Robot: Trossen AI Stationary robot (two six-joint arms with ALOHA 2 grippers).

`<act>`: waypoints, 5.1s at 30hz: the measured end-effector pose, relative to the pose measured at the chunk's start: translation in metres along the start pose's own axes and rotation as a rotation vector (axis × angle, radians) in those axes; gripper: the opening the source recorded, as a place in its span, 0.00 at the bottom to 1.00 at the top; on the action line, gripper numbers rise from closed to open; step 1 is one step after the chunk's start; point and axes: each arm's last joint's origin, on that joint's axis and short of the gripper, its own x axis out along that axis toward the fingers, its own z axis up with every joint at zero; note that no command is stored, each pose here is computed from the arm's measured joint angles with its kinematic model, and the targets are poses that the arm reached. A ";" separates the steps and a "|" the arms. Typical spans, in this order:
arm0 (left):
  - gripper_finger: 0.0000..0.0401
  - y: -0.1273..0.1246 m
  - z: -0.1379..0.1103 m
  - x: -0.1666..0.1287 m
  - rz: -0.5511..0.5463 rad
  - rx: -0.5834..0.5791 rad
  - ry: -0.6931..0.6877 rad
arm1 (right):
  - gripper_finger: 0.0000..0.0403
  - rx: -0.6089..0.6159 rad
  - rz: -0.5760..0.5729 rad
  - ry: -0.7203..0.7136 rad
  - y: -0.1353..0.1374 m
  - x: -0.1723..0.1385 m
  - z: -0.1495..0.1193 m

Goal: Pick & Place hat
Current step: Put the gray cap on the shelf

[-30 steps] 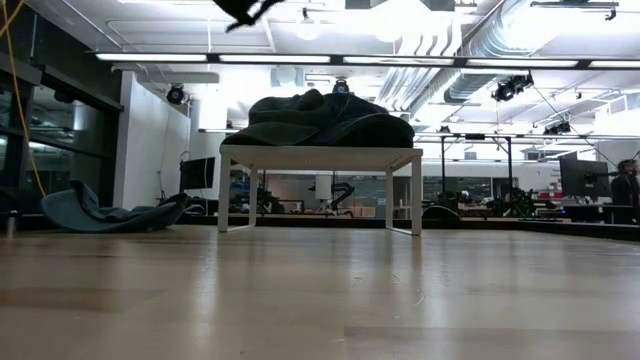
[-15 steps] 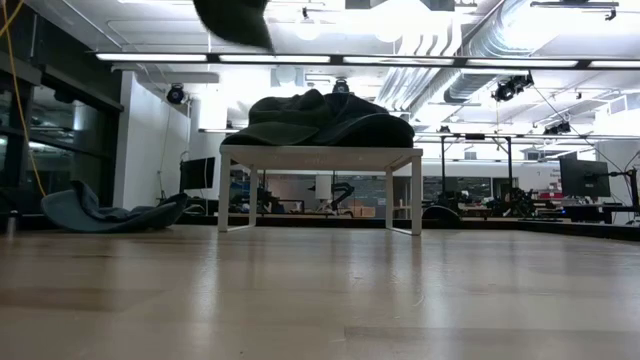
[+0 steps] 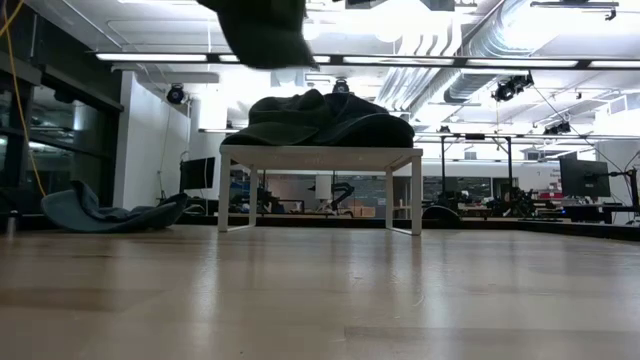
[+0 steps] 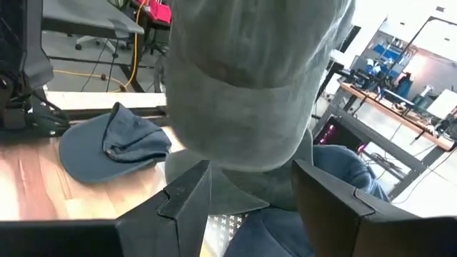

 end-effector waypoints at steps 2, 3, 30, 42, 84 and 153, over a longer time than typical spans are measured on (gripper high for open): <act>0.05 0.003 0.000 0.001 -0.003 0.007 0.003 | 0.46 0.013 -0.001 -0.007 -0.002 0.002 0.001; 0.05 0.003 -0.001 0.001 -0.004 0.012 0.005 | 0.46 0.024 0.005 -0.014 -0.003 0.004 0.002; 0.05 -0.007 -0.045 0.031 0.185 -0.029 0.322 | 0.47 0.123 0.551 -0.110 -0.100 0.061 0.061; 0.05 -0.032 -0.059 0.078 0.152 0.034 0.483 | 0.47 0.055 0.755 -0.083 -0.079 0.050 0.064; 0.16 -0.050 -0.058 0.116 0.228 0.029 0.445 | 0.03 0.072 0.780 0.088 -0.033 0.039 0.049; 0.67 -0.140 -0.064 0.147 1.249 0.193 -0.007 | 0.00 0.002 0.307 -0.147 -0.053 0.006 0.085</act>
